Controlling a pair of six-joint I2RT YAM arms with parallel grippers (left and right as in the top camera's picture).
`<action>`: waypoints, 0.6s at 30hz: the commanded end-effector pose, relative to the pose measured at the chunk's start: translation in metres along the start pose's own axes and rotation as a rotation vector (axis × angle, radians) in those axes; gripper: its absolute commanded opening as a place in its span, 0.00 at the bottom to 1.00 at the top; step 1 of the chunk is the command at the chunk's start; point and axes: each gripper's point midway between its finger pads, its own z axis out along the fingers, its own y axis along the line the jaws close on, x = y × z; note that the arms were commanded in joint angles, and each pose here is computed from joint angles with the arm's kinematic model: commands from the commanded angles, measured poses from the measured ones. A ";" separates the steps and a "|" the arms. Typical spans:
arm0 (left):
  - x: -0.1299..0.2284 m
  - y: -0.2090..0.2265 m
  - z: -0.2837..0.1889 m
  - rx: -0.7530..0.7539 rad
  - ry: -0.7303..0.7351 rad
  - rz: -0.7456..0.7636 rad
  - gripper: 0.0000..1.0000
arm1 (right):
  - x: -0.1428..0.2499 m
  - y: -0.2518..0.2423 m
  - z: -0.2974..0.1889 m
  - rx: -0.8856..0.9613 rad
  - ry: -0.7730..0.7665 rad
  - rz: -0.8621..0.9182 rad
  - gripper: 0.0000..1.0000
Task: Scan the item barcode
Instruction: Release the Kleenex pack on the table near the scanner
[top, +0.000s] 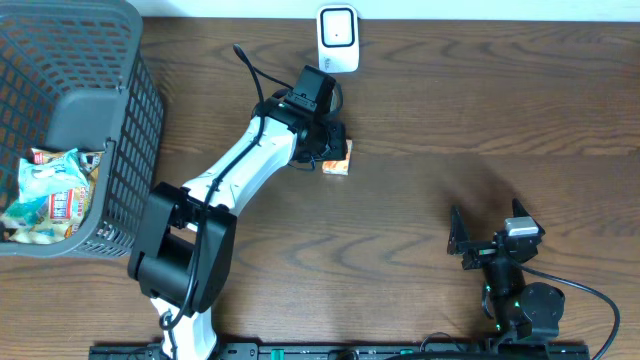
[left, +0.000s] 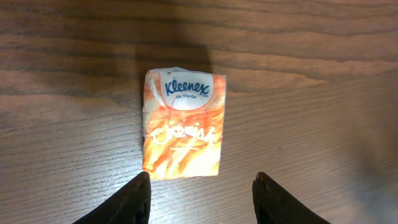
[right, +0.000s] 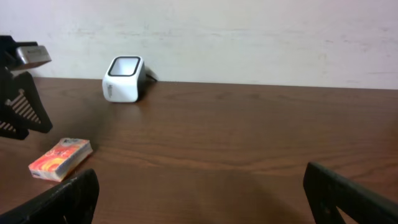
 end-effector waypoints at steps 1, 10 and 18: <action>-0.027 -0.028 -0.050 0.076 -0.120 0.042 0.52 | 0.001 0.002 0.000 -0.007 0.002 -0.011 0.99; -0.060 -0.008 -0.207 0.046 -0.464 0.102 0.53 | 0.001 0.002 0.000 -0.007 0.002 -0.011 0.99; -0.044 0.130 -0.344 -0.364 -0.762 -0.205 0.66 | 0.001 0.002 0.000 -0.007 0.002 -0.011 0.99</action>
